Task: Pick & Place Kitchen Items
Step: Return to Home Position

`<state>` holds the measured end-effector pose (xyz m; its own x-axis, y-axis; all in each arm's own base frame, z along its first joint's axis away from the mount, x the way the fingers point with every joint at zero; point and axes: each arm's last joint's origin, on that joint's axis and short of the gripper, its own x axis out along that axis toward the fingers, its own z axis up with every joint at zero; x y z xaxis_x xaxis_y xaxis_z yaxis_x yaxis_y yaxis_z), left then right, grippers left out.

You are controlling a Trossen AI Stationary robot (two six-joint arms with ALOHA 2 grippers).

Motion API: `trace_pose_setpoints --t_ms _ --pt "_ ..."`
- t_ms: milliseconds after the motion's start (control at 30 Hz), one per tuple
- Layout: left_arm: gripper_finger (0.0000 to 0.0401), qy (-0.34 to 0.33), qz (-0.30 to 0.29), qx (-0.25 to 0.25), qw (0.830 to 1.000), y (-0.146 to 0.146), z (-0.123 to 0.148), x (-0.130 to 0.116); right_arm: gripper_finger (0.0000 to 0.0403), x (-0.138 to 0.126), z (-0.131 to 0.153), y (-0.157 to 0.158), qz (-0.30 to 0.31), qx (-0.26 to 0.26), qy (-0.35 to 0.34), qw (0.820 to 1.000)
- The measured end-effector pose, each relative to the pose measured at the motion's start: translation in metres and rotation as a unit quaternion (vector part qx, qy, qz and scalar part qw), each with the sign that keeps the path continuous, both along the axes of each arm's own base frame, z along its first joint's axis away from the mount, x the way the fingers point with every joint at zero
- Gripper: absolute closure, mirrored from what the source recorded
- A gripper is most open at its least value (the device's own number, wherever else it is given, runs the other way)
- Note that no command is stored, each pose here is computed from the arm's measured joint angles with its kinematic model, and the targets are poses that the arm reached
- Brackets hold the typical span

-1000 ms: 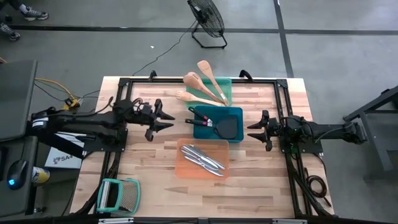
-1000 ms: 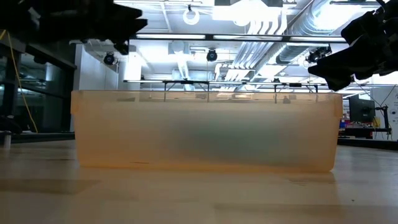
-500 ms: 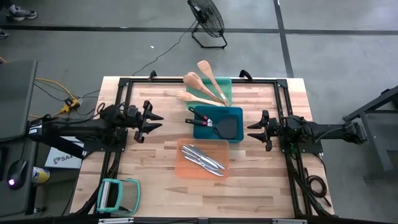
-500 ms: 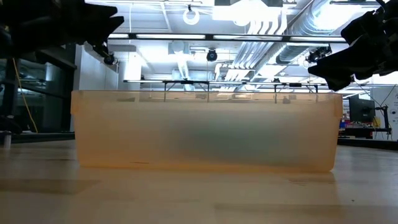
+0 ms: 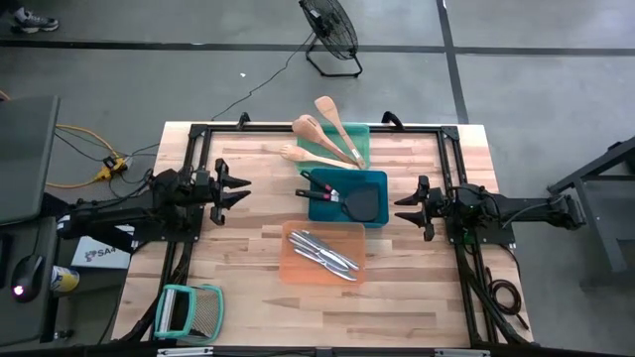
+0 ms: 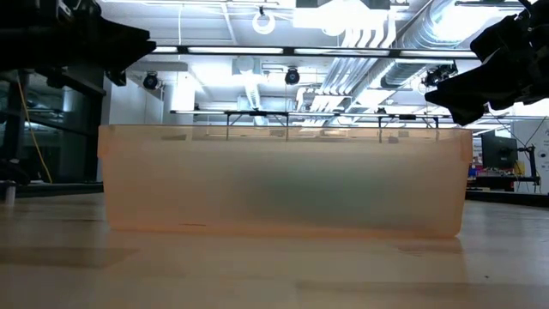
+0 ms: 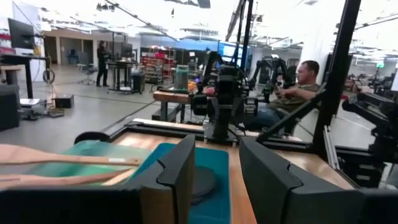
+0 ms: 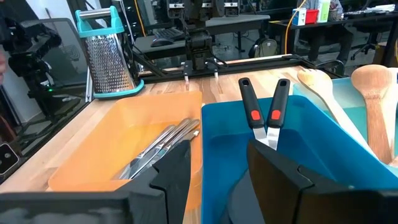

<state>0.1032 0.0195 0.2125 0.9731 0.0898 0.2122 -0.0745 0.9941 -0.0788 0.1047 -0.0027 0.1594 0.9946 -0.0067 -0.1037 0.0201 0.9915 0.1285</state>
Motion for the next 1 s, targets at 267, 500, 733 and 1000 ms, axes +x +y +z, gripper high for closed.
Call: trace_pose_setpoints --t_ms 267,500,733,1000 --pt "0.0276 0.012 -0.01 -0.018 1.0 -0.004 -0.004 -0.007 0.0254 0.0 0.0 0.0 0.0 0.0 0.0 1.0" --pt "0.0276 0.026 -0.002 -0.031 0.999 -0.011 -0.007 -0.008 0.0254 0.0 0.0 0.0 0.0 0.0 0.0 1.0" --pt "0.0276 0.03 -0.03 -0.006 0.999 -0.018 -0.024 -0.003 0.0254 0.0 0.0 0.0 0.0 0.0 0.0 1.0" --pt "0.0276 0.039 -0.028 0.033 0.998 -0.018 -0.029 -0.002 0.0254 0.0 0.0 0.0 0.0 0.0 0.0 1.0"
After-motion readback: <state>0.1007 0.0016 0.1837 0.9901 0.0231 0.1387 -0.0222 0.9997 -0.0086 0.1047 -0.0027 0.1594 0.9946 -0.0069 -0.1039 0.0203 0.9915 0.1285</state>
